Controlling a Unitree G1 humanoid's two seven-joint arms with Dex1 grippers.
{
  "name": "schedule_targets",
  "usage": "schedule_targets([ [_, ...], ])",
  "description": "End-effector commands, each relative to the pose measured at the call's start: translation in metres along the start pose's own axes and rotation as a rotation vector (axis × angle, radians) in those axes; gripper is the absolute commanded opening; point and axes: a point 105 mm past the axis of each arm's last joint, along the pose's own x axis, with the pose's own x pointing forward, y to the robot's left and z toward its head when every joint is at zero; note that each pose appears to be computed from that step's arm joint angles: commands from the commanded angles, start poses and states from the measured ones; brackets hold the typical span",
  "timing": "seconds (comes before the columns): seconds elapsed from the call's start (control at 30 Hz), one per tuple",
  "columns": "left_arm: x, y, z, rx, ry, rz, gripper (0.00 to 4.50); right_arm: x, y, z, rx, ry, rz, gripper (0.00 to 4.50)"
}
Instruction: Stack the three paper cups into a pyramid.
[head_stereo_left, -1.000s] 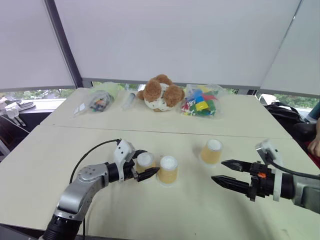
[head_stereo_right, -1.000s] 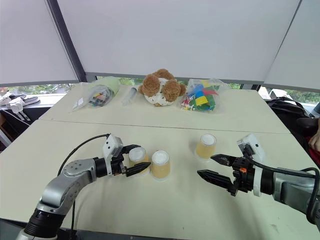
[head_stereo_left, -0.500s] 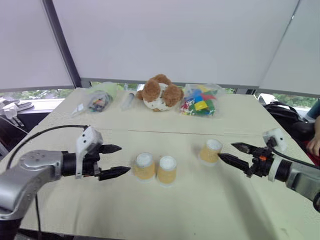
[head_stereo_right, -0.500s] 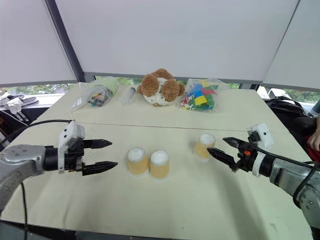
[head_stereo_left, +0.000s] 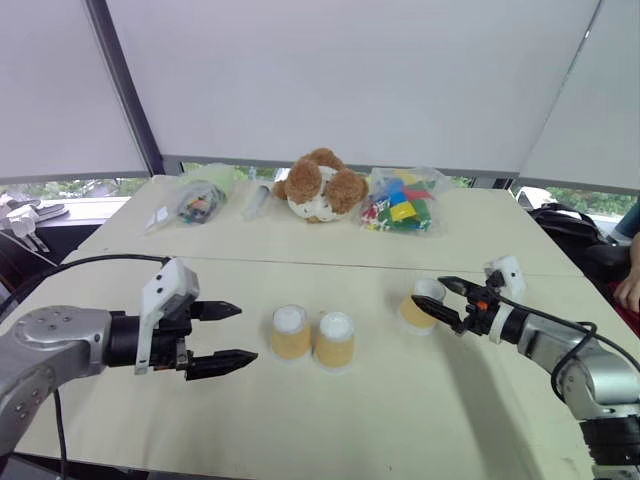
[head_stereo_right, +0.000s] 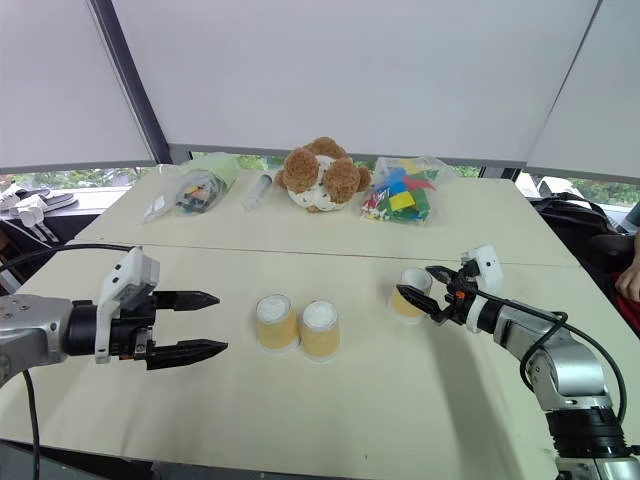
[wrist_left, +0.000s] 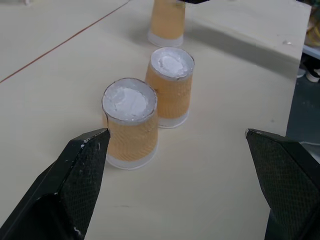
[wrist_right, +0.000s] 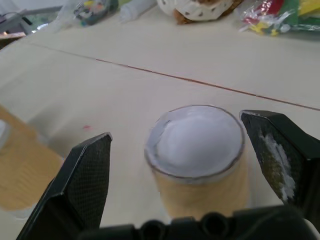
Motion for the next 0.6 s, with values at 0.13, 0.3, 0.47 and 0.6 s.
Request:
schedule_targets([
  [0.13, -0.002, -0.005, 0.006, 0.033, -0.021, 0.012, 4.45, -0.002, -0.002, 0.021, -0.013, -0.077, 0.017, 4.5],
  [0.3, -0.002, -0.004, 0.004, 0.033, -0.02, 0.013, 4.45, -0.002, -0.003, 0.01, 0.007, -0.046, 0.026, 4.5],
  [0.47, -0.002, -0.002, 0.005, 0.041, -0.025, 0.016, 4.45, 0.0, -0.008, 0.004, -0.02, -0.023, -0.004, 4.5],
  [0.6, 0.002, 0.001, 0.005, 0.063, -0.039, 0.013, 4.45, 0.003, -0.009, 0.0, -0.007, -0.018, 0.002, 4.5],
])
